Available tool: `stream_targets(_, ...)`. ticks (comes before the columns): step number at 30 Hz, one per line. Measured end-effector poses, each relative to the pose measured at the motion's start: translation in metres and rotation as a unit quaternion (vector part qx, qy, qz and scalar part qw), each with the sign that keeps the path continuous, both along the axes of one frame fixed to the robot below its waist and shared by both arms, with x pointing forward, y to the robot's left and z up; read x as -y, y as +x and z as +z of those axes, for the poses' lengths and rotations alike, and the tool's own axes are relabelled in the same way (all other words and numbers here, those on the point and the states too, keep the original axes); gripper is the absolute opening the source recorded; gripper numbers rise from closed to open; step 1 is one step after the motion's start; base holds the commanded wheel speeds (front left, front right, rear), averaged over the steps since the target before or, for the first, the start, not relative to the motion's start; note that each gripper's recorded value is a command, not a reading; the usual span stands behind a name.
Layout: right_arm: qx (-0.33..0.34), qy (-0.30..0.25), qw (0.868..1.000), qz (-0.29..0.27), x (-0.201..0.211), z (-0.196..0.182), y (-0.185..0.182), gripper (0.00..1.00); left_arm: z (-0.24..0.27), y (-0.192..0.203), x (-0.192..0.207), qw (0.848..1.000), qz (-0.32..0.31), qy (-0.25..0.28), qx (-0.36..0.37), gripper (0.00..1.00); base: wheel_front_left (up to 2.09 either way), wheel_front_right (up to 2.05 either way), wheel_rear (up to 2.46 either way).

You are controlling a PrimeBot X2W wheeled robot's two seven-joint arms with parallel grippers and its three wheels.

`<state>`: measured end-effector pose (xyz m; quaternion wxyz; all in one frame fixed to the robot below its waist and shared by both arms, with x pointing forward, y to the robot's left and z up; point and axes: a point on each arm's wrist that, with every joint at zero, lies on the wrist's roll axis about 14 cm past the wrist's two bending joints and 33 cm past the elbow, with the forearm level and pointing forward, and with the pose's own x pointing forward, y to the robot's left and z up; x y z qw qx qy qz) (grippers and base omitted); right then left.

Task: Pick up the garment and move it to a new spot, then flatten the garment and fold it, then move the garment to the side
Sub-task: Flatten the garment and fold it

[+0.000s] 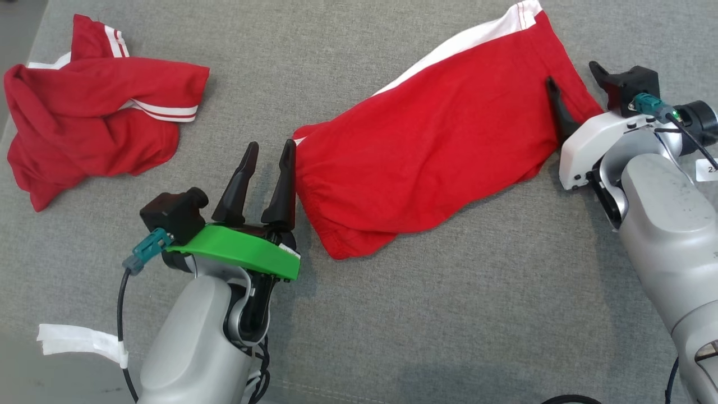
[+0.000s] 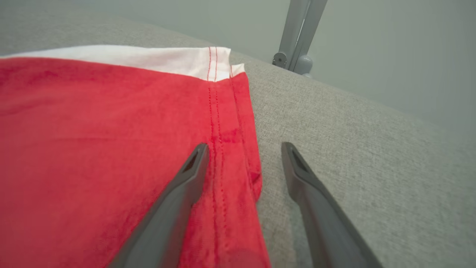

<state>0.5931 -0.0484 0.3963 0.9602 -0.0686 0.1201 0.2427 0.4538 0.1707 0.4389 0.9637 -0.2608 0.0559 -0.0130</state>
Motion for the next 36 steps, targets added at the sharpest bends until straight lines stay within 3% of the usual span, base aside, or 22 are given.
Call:
stream_targets(8,-0.041,0.016,0.999,-0.013,-0.006,-0.014,-0.006,1.0,-0.004,-0.01,-0.007,1.0,0.009,0.009,-0.009,1.0,0.0,0.0,0.0)
stream_targets(9,-0.048,0.02,0.999,-0.015,-0.008,-0.015,-0.007,0.89,-0.005,-0.011,-0.008,1.0,0.01,0.011,-0.01,1.0,0.0,0.0,0.0)
stream_targets(11,-0.052,0.022,0.998,-0.015,-0.011,-0.015,-0.009,0.0,-0.004,-0.013,-0.009,1.0,0.012,0.012,-0.01,1.0,0.0,0.0,0.0)
stream_targets(15,-0.061,0.036,0.997,-0.015,-0.018,-0.012,-0.017,0.0,-0.004,-0.019,-0.013,1.0,0.018,0.017,-0.013,1.0,0.0,0.0,0.0)
stream_targets(20,-0.069,0.076,0.993,-0.059,0.002,-0.004,-0.025,0.0,-0.003,-0.027,-0.012,0.999,0.016,0.024,-0.014,1.0,0.0,0.0,0.0)
stream_targets(24,-0.072,0.12,0.983,-0.119,0.037,0.002,-0.052,0.0,0.0,-0.039,-0.006,1.0,0.01,0.027,-0.011,1.0,0.0,0.0,0.0)
stream_targets(36,-0.062,0.136,0.961,-0.234,0.127,0.005,-0.123,0.0,0.005,-0.058,0.017,0.999,-0.016,0.027,-0.004,1.0,0.0,0.0,0.0)
